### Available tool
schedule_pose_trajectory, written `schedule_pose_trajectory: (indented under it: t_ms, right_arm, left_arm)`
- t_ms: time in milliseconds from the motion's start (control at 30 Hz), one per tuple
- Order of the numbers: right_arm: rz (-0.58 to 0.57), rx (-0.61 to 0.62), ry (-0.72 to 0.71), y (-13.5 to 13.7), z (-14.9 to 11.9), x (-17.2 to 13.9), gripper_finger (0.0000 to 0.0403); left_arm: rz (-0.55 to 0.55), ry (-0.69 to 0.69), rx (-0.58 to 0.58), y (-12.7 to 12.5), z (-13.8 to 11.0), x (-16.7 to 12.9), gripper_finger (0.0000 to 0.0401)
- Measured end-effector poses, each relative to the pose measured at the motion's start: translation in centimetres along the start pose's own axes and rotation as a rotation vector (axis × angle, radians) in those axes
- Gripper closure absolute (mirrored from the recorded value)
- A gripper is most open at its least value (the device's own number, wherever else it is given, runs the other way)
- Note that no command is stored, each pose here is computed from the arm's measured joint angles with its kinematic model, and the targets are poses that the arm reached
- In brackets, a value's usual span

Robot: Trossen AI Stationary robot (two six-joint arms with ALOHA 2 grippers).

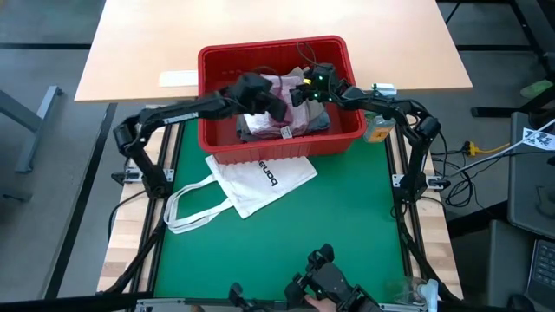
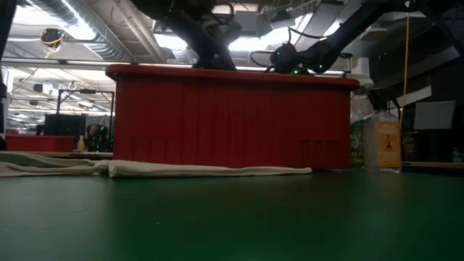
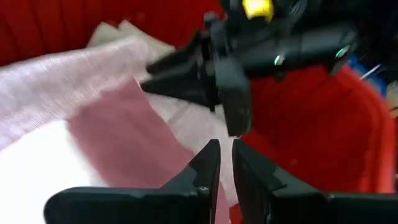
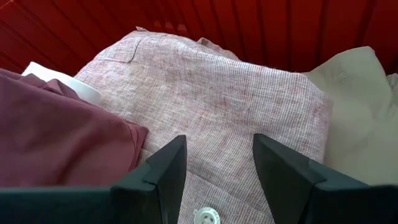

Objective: Fold laundry
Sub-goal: Put the stacked clothes into the red bin

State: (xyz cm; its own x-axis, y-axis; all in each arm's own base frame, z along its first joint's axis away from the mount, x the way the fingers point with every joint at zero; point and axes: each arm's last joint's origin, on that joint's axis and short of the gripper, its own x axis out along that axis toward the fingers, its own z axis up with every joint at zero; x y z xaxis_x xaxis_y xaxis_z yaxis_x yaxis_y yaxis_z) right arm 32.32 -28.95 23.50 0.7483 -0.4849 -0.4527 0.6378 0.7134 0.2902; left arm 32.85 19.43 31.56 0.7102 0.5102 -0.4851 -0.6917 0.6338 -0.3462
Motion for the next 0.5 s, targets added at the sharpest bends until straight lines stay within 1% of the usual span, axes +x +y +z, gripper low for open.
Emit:
schedule_pose_trajectory:
  t_ms: [100, 233, 367, 433, 500]
  right_arm:
    - [-0.001, 0.0, 0.001, 0.0, 0.0, 0.0, 0.0217]
    - [-0.001, 0.0, 0.002, 0.0, 0.0, 0.0, 0.0217]
    - [-0.001, 0.0, 0.002, 0.0, 0.0, 0.0, 0.0217]
    - [-0.001, 0.0, 0.002, 0.0, 0.0, 0.0, 0.0217]
    - [-0.001, 0.0, 0.002, 0.0, 0.0, 0.0, 0.0217]
  left_arm:
    - [0.02, 0.037, 0.01, 0.1, -1.2, 2.1, 0.0362]
    - [0.096, 0.11, 0.032, 1.4, -2.7, 4.2, 0.0362]
    - [0.203, 0.17, 0.033, 3.0, -3.4, 4.9, 0.0362]
    - [0.23, 0.197, 0.03, 3.6, -3.6, 5.0, 0.0362]
    - [0.233, 0.195, 0.04, 3.8, -3.5, 5.1, 0.0362]
